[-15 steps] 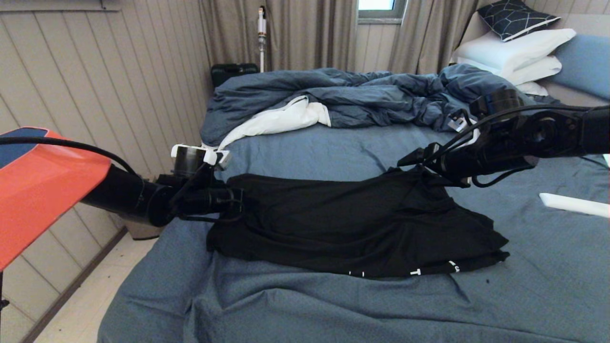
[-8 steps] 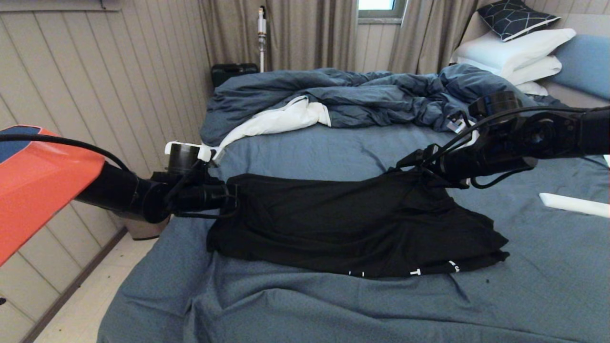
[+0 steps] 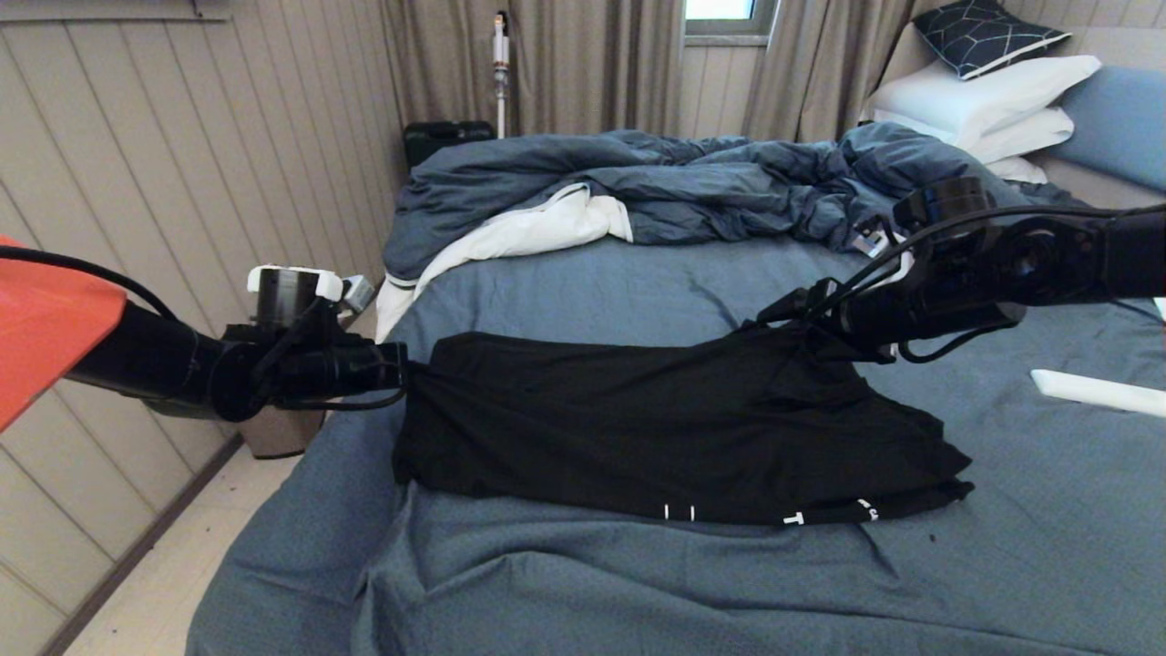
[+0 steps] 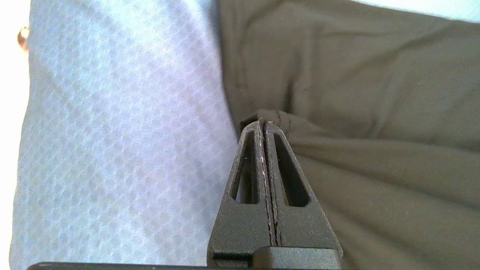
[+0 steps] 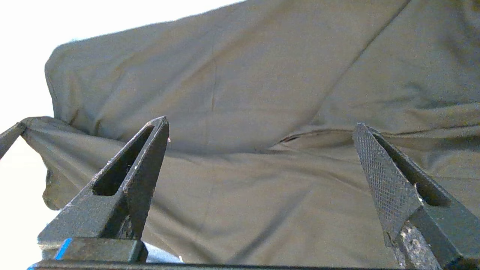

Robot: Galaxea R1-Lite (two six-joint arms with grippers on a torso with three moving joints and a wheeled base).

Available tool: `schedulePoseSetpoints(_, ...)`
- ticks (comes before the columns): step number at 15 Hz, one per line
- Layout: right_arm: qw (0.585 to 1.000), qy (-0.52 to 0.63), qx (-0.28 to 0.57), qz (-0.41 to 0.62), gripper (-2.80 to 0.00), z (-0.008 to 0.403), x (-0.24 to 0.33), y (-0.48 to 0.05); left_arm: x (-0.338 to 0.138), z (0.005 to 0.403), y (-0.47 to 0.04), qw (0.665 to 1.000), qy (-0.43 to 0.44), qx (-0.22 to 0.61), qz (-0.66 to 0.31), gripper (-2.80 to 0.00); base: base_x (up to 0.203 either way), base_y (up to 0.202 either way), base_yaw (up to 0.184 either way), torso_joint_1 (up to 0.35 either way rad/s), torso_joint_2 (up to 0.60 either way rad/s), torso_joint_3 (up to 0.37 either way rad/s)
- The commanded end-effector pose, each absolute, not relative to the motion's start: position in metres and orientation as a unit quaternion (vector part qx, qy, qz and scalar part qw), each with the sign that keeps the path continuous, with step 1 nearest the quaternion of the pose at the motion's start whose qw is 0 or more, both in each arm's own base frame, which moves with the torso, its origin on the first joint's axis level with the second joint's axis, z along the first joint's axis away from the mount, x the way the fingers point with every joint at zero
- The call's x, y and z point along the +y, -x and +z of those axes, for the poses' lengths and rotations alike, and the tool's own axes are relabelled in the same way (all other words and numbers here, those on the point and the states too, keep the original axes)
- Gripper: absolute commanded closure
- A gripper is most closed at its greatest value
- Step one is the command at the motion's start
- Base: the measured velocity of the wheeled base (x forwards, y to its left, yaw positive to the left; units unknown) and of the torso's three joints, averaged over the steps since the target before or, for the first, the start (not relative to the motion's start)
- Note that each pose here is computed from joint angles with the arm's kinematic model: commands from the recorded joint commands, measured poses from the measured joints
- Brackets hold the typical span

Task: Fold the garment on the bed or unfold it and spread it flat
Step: Fold the black T-shirt

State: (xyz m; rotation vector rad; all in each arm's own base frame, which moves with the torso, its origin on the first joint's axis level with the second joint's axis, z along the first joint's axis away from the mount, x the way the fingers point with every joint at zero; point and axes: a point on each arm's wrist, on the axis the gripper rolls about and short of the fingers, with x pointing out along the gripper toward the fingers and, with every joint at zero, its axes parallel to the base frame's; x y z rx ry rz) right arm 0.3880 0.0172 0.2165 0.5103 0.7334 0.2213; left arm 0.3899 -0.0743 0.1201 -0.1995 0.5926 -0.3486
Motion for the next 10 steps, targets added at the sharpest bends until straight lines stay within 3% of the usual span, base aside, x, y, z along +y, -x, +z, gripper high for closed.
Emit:
schedulePoseSetpoints(1, 0.893, -0.248, 0.359, 0.106, -2.80, 0.213, 0.017, -0.390, -0.074, 0.121, -0.386, 0.936, 0.098, 0.292, -0.172, 0.00, 0.000, 0.000, 0.000, 0.000, 0.00, 0.000)
schedulePoseSetpoints(7, 0.895, -0.247, 0.356, 0.106, -2.80, 0.214, 0.017, -0.391, -0.076, 0.123, -0.383, 0.935, 0.099, 0.292, -0.173, 0.00, 0.000, 0.000, 0.000, 0.000, 0.00, 0.000)
schedulePoseSetpoints(8, 0.895, -0.247, 0.355, 0.106, -2.80, 0.215, 0.017, -0.390, -0.076, 0.124, -0.382, 0.935, 0.099, 0.295, -0.172, -2.80, 0.000, 0.000, 0.000, 0.000, 0.00, 0.000)
schedulePoseSetpoints(10, 0.895, -0.247, 0.355, 0.106, -2.80, 0.215, 0.017, -0.390, -0.076, 0.130, -0.380, 0.935, 0.099, 0.292, -0.174, -2.80, 0.000, 0.000, 0.000, 0.000, 0.00, 0.000)
